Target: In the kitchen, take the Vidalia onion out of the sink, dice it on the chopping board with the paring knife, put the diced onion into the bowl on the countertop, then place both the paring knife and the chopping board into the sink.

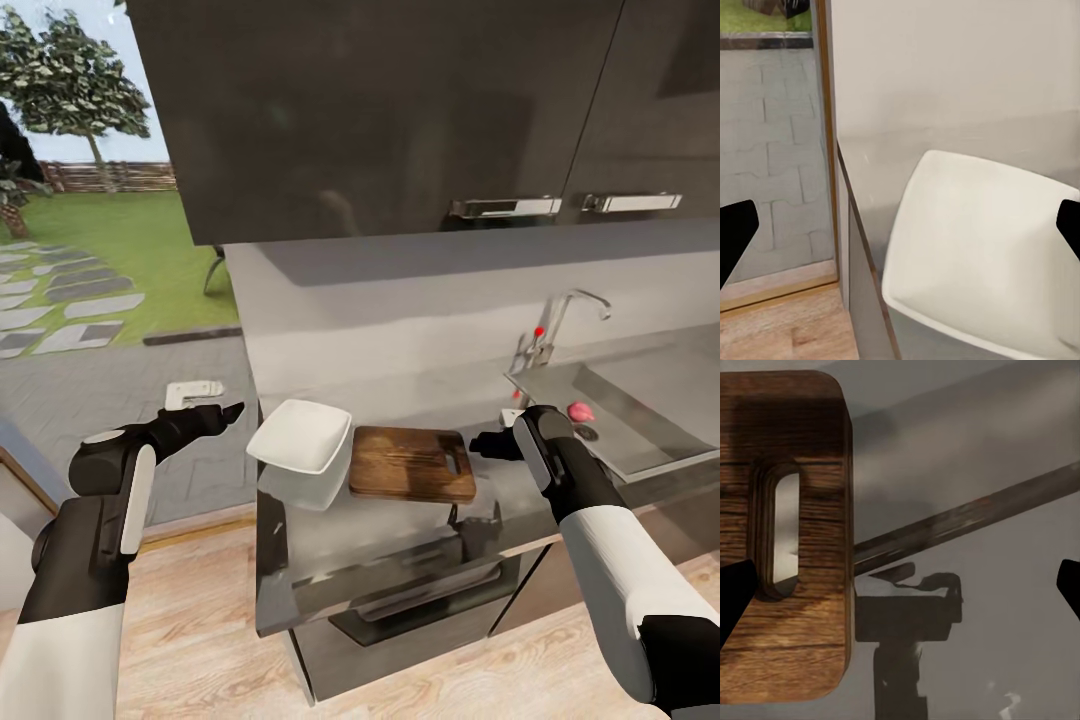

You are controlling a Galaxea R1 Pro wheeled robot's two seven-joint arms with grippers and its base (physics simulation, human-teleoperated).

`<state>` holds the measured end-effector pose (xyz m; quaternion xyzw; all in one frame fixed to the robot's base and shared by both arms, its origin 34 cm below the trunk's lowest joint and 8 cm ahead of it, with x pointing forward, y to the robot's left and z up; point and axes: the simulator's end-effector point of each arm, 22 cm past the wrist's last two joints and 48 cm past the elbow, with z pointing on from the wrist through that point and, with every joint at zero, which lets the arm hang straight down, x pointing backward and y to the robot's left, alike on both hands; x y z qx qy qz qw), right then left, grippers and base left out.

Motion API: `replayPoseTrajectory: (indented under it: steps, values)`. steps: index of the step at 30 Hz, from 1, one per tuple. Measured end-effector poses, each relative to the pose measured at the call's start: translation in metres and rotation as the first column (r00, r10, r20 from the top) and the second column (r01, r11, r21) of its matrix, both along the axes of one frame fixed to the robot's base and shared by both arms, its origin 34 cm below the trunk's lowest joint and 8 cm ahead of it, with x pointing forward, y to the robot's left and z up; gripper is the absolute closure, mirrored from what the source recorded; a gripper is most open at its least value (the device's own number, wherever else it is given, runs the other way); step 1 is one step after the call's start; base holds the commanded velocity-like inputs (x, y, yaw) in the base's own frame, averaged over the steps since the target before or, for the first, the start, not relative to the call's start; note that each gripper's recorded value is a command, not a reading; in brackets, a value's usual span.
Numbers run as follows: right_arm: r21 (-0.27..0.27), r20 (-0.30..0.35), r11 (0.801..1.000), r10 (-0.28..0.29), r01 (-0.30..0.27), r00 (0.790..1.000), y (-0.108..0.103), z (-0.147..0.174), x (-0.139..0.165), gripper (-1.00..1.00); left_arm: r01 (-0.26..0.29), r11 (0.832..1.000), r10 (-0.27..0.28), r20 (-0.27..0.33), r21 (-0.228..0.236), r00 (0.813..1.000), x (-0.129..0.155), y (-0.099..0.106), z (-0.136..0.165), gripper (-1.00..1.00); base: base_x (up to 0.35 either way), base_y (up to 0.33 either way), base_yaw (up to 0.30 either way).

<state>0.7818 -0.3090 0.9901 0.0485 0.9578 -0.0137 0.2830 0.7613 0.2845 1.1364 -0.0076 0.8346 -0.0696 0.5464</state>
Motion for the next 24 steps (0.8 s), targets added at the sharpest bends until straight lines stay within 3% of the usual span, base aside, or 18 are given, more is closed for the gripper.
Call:
replayPoseTrajectory:
  steps: [13,24]
  values:
    - [0.0,-0.001,1.0,0.0,0.0,1.0,0.0,-0.0005,-0.0002,-1.0,0.0,1.0,0.0,-0.001,0.0,1.0,-0.0001,0.0,-0.0006,-1.0,0.108,0.0,0.0]
    - [0.0,-0.001,1.0,0.0,0.0,1.0,0.0,-0.0006,0.0,-1.0,0.0,1.0,0.0,-0.001,0.0,1.0,0.0001,0.0,-0.0005,-1.0,0.024,0.0,0.0]
